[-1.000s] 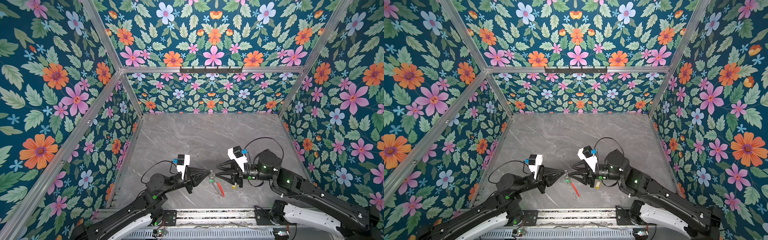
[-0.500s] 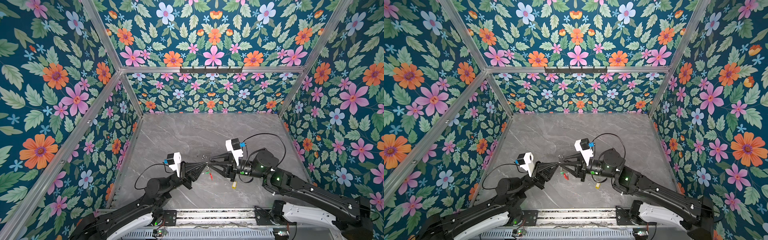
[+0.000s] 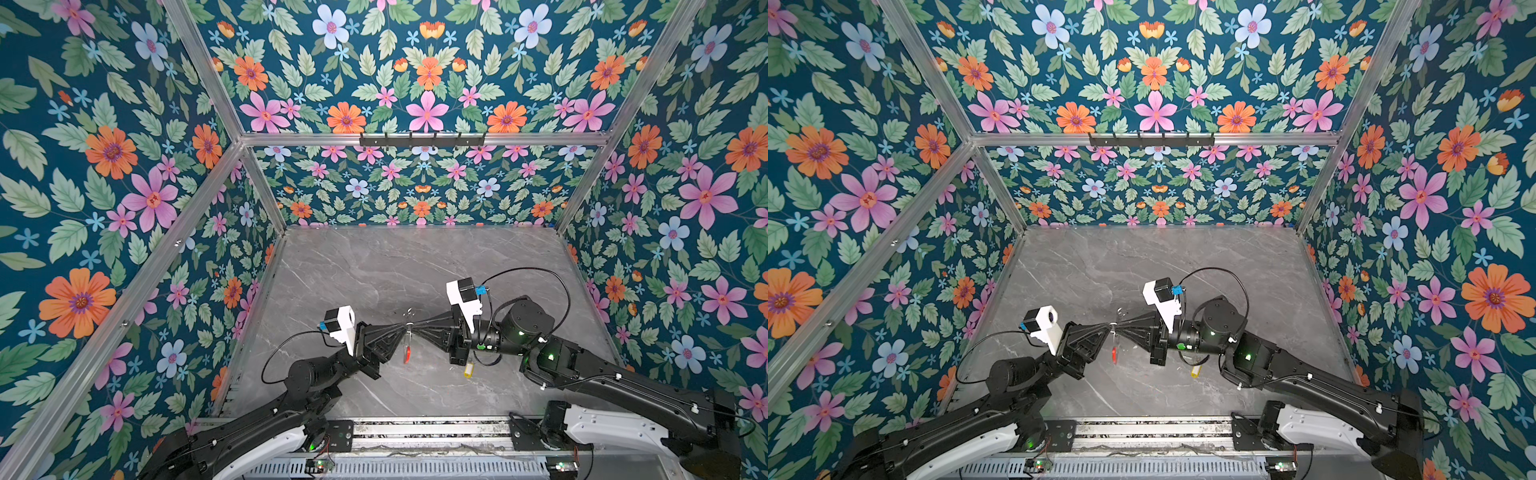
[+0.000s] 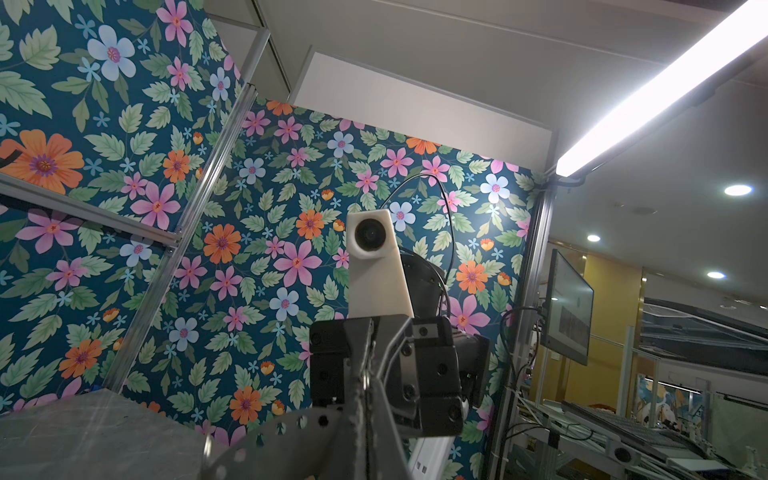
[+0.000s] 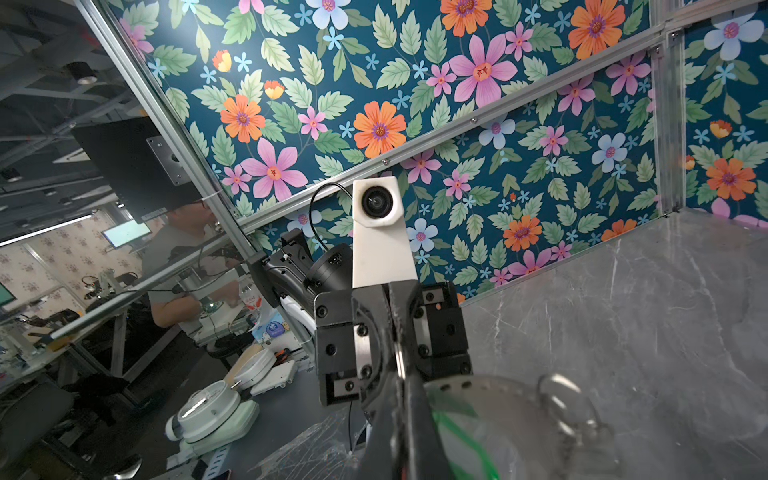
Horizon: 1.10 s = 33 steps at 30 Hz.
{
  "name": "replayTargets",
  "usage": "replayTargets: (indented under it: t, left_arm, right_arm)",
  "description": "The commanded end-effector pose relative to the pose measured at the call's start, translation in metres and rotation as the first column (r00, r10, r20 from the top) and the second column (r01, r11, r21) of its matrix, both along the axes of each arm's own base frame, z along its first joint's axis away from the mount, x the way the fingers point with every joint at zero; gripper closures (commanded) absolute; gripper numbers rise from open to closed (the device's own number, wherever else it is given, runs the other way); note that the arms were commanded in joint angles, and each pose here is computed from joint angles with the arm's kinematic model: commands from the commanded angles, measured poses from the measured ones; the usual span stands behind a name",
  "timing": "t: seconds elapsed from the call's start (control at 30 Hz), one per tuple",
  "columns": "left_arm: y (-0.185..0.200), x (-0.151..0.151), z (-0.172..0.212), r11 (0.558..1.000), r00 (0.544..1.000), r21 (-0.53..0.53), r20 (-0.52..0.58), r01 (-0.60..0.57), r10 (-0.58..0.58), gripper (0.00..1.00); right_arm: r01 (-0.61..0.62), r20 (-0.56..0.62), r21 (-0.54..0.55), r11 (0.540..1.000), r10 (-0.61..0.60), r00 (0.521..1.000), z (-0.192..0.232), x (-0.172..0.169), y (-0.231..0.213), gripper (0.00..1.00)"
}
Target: Remove the keys from the keyring
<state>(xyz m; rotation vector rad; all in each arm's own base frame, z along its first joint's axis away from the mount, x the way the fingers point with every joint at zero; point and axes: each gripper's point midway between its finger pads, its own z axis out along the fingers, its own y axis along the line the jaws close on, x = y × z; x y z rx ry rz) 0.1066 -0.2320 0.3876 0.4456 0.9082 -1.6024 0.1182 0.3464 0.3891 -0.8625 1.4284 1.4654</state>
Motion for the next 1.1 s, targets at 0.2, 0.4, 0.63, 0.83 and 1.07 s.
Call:
replayTargets:
  t: [0.2,0.4,0.63,0.83,1.07]
  left_arm:
    - [0.000,-0.003,-0.001,0.999,0.999,0.041,-0.028,0.018,-0.017,0.60]
    - [-0.012,-0.008,-0.016,0.973,0.996,0.222,-0.073,0.058,-0.043,0.64]
    - [-0.030,-0.020,-0.025,0.880,0.982,0.444,-0.147,0.170,-0.116,0.63]
    - [-0.036,-0.025,-0.034,0.802,0.971,0.555,-0.200,0.223,-0.131,0.61]
    - [-0.047,-0.019,-0.048,0.734,0.964,0.632,-0.235,0.247,-0.121,0.65]
  right_arm:
    - [0.031,-0.004,-0.114,0.993,-0.031,1.000,-0.002,-0.005,-0.017,1.00]
    - [0.012,-0.012,-0.324,0.946,-0.017,1.000,-0.027,-0.012,-0.029,1.00]
    - [-0.010,-0.007,-0.480,0.877,0.007,1.000,-0.044,-0.016,-0.038,1.00]
    - [0.000,0.002,-0.515,0.857,0.002,1.000,-0.046,-0.014,-0.039,1.00]
    - [-0.016,-0.001,-0.518,0.855,0.018,1.000,-0.043,-0.015,-0.038,1.00]
